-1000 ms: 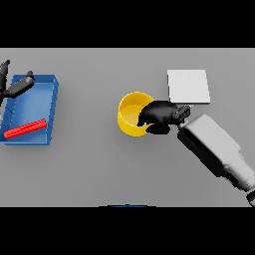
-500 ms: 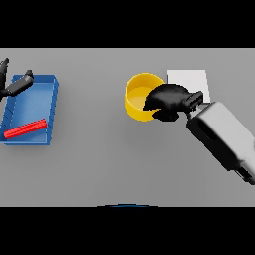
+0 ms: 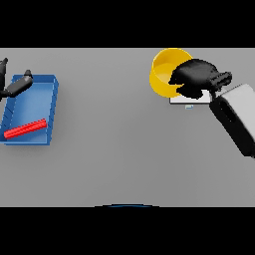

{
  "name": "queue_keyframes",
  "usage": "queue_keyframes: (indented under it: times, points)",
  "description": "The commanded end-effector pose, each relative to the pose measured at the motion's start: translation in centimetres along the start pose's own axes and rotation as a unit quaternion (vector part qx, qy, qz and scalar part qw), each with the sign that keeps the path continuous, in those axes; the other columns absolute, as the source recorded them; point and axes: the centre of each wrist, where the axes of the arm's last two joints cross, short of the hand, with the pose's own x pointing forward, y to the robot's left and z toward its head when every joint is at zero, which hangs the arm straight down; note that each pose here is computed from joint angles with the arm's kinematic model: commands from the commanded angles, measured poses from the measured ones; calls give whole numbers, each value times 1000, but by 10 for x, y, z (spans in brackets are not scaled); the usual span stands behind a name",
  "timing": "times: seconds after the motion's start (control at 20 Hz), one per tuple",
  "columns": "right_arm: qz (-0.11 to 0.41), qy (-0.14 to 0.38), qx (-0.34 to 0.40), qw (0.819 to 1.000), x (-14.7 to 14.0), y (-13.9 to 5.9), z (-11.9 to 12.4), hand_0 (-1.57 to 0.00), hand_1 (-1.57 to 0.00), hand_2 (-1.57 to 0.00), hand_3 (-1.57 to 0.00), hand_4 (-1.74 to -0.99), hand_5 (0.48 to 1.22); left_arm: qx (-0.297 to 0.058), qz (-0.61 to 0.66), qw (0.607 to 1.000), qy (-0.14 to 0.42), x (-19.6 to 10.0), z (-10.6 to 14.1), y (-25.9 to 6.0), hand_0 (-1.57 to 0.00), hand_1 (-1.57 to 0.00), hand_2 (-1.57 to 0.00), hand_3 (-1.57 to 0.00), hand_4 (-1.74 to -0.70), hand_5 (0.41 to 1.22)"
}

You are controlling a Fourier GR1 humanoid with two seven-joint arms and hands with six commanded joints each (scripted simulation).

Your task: Pick up the red beaker and tilt it to pour out 1 green nut into yellow bowl. Pick up the yellow bowl and place it on the metallic measuring scale.

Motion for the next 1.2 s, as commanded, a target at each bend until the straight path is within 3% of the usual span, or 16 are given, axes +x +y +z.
queue_keyframes:
  times: [0.0, 0.3, 0.55, 1.0, 1.1, 1.15]
  points:
    - [-11, 7, -2, 1000, -6, 0, -2, -1571, -1571, -1570, -1220, -1720, 1221, 0, -1, 1000, 5, -1, 2, 4, 1, 1, 1, 1, -811, 743]
    - [-36, 57, -3, 998, -47, 14, -10, -1571, -1571, -1571, -1168, -1720, 1221, -3, 0, 1000, 16, -1, 5, 4, 1, 1, 1, 1, -829, 774]
    - [-55, 91, 0, 994, -73, 32, -18, -1571, -1571, -1571, -1308, -1723, 1221, 0, 3, 1000, 23, -1, 3, 9, 1, 1, 1, 1, -818, 756]
    - [-72, 110, 5, 991, -78, 61, -40, -1571, -1475, -1567, -1510, -1727, 1221, 0, 0, 1000, 17, 3, 1, 3, 1, 1, 1, 1, -805, 728]
    - [-77, 106, 6, 991, -83, 62, -41, -1548, -1420, -1568, -1481, -1721, 1221, 1, 1, 1000, 18, 1, 1, 5, 1, 1, 1, 1, -806, 734]
    - [-79, 105, 9, 991, -82, 63, -42, -1527, -1401, -1569, -1320, -1725, 1221, -1, 0, 1000, 19, 3, 0, 4, 1, 1, 1, 1, -809, 734]
